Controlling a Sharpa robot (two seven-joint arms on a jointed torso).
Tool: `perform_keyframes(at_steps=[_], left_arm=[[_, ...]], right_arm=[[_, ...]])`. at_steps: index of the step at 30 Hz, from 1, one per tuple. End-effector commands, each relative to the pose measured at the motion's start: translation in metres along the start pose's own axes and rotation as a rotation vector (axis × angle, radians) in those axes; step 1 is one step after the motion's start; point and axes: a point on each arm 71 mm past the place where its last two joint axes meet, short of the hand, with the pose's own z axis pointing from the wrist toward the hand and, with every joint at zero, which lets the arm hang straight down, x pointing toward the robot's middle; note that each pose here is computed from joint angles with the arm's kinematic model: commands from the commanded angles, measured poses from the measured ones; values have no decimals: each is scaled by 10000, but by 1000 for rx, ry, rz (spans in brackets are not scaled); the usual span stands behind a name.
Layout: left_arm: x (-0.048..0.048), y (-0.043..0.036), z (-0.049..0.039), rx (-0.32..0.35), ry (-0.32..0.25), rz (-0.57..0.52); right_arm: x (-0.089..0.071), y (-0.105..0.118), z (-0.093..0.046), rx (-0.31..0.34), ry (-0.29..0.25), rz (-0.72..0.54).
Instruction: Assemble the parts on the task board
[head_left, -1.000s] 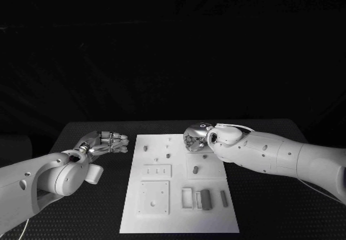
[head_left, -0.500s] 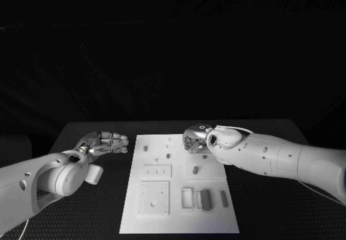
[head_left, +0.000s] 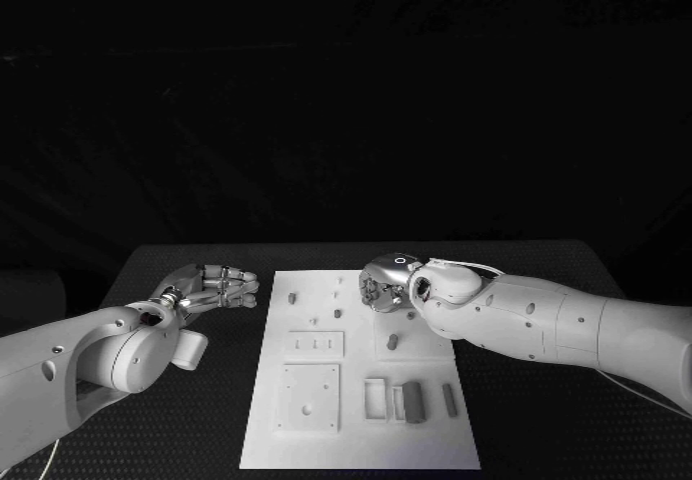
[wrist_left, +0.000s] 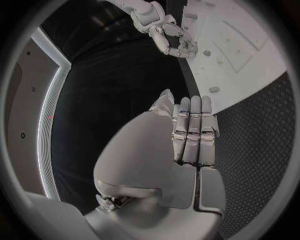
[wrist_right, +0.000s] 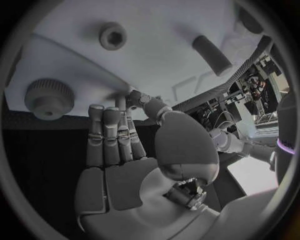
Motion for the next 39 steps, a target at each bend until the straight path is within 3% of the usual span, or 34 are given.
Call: perform_keyframes(at_steps=[1, 24, 39], left_arm=[[17, -9, -1, 6, 13, -4], [31, -15, 19, 9, 13, -3], [44, -18, 24, 9, 15, -3]], right_arm=[[-76, 55, 14, 3, -89, -46], [-237, 407, 321, -4, -273, -164], [-203, 473, 461, 3, -259, -207]])
